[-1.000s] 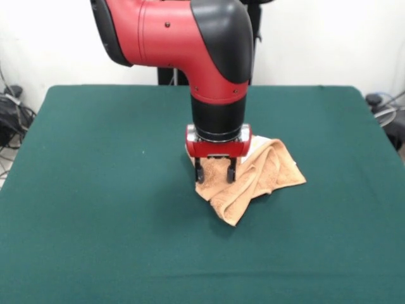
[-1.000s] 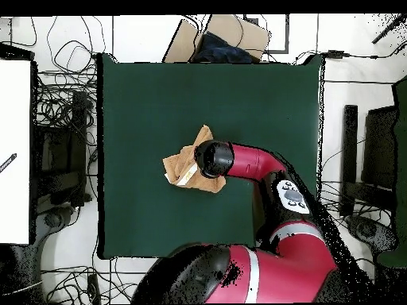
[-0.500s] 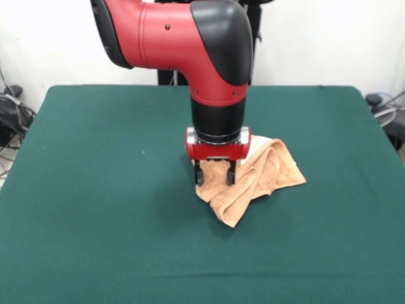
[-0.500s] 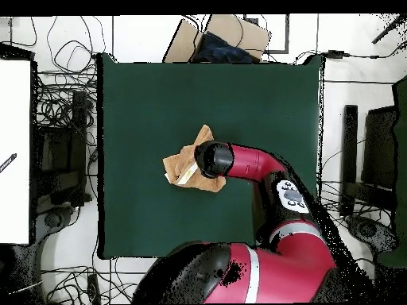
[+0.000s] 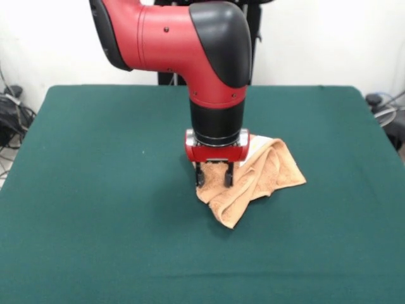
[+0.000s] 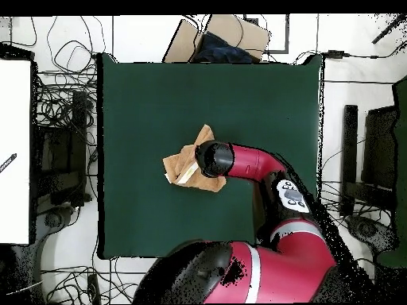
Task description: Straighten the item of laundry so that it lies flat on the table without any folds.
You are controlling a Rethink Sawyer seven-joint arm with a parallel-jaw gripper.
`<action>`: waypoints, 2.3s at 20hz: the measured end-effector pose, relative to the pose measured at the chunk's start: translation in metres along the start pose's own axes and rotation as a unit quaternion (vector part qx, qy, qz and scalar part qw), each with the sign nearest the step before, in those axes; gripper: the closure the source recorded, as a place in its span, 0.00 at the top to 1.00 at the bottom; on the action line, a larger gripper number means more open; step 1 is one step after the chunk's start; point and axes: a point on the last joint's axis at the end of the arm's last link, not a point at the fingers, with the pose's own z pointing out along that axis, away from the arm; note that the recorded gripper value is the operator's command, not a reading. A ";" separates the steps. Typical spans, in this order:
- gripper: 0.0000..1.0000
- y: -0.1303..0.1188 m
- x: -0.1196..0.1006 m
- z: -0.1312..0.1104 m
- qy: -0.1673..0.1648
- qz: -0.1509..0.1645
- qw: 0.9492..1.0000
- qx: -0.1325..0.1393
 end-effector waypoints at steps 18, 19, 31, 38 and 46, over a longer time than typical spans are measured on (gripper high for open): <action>0.00 -0.001 -0.003 -0.001 -0.004 -0.001 1.000 0.002; 0.00 -0.001 -0.003 -0.001 -0.004 0.000 1.000 0.001; 0.00 -0.001 0.003 -0.021 -0.010 0.009 1.000 -0.011; 0.00 0.013 0.004 -0.064 -0.009 0.010 1.000 -0.019; 0.00 0.027 0.004 -0.137 0.016 0.011 1.000 -0.024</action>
